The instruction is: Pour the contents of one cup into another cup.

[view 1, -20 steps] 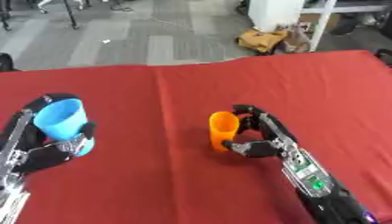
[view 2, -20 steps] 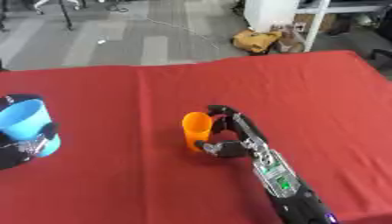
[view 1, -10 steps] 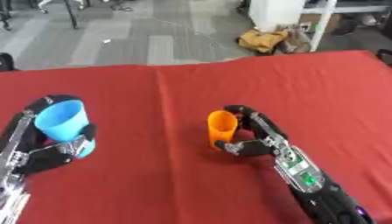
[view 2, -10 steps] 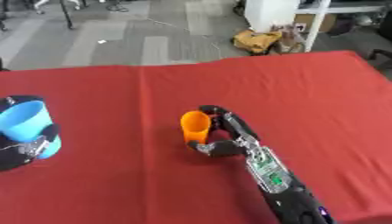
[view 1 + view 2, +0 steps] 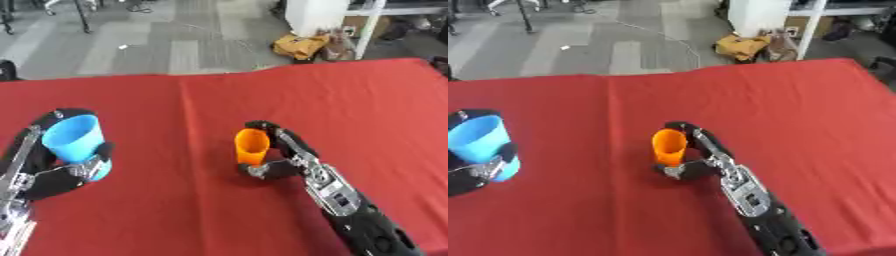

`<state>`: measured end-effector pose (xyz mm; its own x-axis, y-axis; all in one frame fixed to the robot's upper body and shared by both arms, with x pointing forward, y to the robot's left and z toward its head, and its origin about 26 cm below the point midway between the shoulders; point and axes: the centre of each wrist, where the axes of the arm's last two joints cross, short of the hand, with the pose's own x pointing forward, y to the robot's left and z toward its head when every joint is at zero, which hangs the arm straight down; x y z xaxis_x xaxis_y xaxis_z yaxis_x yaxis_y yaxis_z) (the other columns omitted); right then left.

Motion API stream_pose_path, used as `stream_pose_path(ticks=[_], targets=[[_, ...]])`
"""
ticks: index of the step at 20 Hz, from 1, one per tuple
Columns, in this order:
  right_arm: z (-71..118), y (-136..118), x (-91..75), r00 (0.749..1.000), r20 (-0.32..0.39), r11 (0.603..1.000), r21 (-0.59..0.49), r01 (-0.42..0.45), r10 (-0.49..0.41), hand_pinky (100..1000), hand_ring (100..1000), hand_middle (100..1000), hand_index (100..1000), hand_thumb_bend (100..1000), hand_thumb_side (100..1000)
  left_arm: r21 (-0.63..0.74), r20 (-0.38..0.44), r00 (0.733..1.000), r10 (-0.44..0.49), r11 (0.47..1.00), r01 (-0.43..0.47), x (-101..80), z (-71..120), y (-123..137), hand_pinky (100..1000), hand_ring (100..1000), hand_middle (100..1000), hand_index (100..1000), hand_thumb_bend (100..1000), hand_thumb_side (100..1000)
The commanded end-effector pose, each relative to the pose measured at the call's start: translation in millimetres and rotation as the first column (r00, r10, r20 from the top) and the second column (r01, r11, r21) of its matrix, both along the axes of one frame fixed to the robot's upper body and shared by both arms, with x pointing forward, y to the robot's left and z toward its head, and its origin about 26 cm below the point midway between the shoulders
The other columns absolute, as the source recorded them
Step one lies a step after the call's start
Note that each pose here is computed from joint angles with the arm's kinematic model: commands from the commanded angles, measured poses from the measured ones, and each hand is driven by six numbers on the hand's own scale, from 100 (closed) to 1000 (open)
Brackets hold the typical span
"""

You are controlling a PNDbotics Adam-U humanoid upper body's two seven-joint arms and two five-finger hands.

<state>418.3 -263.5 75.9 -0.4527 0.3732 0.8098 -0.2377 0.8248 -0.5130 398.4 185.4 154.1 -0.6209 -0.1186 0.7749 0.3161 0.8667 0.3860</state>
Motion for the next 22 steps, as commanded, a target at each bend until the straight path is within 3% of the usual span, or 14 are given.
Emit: stream_pose_path(ticks=[1, 13, 19, 22], targets=[[11.1, 5, 5.1, 0.999, 0.032, 1.000, -0.016, -0.015, 0.015, 529, 555, 686, 845, 546, 100, 0.003, 0.029, 0.999, -0.013, 1.000, 0.013, 0.2, 10.4, -3, 325, 453, 495, 690, 293, 100], [-9.0, 23, 2.6, 0.999, -0.016, 0.999, -0.029, -0.042, 0.042, 458, 446, 638, 831, 499, 100, 0.006, 0.019, 1.000, -0.013, 1.000, 0.013, 0.5, 6.9, -3, 324, 453, 495, 689, 289, 100], [-3.5, 19, 4.0, 1.000, 0.000, 0.999, -0.023, -0.025, 0.025, 340, 329, 613, 811, 188, 100, 0.001, 0.020, 1.000, -0.012, 1.000, 0.012, 0.2, 7.4, -3, 324, 453, 494, 689, 281, 100], [3.5, 11, 4.8, 1.000, 0.018, 1.000, -0.023, 0.006, -0.006, 308, 300, 606, 805, 203, 100, -0.004, 0.025, 1.000, -0.013, 1.000, 0.013, -0.6, 9.5, -3, 324, 453, 494, 688, 280, 100]])
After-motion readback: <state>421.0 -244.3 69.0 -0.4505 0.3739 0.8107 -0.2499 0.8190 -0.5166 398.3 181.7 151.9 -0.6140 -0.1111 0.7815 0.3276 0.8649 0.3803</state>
